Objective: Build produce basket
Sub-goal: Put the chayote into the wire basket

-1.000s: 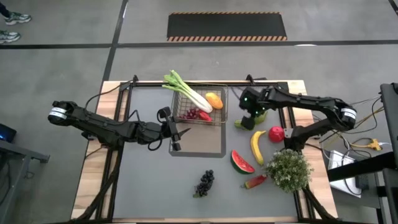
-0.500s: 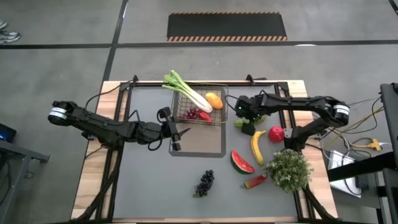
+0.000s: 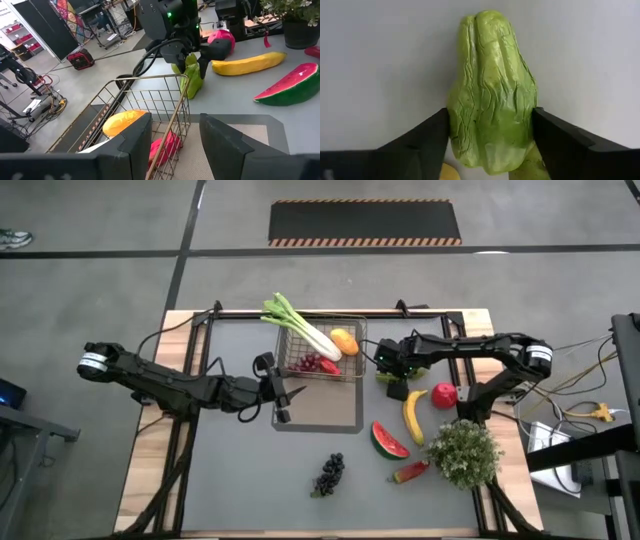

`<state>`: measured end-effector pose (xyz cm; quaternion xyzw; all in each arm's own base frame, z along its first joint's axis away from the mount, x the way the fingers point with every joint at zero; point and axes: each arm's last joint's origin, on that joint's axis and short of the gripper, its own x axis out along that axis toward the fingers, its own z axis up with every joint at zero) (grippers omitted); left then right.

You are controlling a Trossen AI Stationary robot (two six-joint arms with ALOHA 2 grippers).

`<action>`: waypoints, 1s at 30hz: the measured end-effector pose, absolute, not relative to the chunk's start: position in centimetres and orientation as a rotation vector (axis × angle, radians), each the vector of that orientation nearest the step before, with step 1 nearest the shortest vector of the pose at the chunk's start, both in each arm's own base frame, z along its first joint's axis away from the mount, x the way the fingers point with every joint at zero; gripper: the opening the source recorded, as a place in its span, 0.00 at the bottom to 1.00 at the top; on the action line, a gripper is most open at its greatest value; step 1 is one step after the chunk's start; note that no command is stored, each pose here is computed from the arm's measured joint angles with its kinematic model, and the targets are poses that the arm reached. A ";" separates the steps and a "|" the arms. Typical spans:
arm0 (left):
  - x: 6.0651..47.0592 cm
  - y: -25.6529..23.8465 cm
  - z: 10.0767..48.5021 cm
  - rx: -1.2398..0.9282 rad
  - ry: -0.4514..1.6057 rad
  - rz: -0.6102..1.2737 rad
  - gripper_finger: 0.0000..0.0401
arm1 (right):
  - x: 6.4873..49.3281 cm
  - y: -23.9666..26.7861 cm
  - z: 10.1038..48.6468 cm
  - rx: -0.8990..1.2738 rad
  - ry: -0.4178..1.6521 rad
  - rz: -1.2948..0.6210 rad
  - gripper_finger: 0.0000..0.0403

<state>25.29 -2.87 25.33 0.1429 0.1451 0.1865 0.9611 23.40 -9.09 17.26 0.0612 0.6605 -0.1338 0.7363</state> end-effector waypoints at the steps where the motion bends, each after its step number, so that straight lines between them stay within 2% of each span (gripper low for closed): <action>1: 25.3 -2.9 25.2 0.291 0.297 0.378 0.37 | 23.4 -9.1 17.3 0.137 1.450 -0.295 0.56; 5: 25.2 -2.9 25.1 0.292 0.300 0.378 0.37 | 23.3 -9.1 17.4 0.145 1.438 -0.299 0.50; 10: 25.2 -2.9 25.1 0.295 0.300 0.378 0.37 | 23.1 -9.0 18.5 0.134 1.400 -0.309 0.51; 14: 25.2 -2.9 25.3 0.313 0.296 0.376 0.37 | 23.1 -9.0 20.6 0.113 1.319 -0.334 0.51; 19: 25.0 -2.9 25.7 0.304 0.265 0.376 0.37 | 22.7 -9.3 24.2 0.009 1.195 -0.480 0.51; 22: 24.9 -2.9 25.7 0.302 0.257 0.376 0.37 | 22.4 -9.4 26.5 -0.030 1.067 -0.551 0.51; 26: 24.5 -2.8 25.6 0.297 0.237 0.378 0.37 | 22.3 -9.3 29.3 -0.038 0.781 -0.592 0.52; 30: 24.4 -2.8 25.7 0.293 0.221 0.380 0.37 | 22.8 -9.2 30.1 0.007 0.471 -0.529 0.52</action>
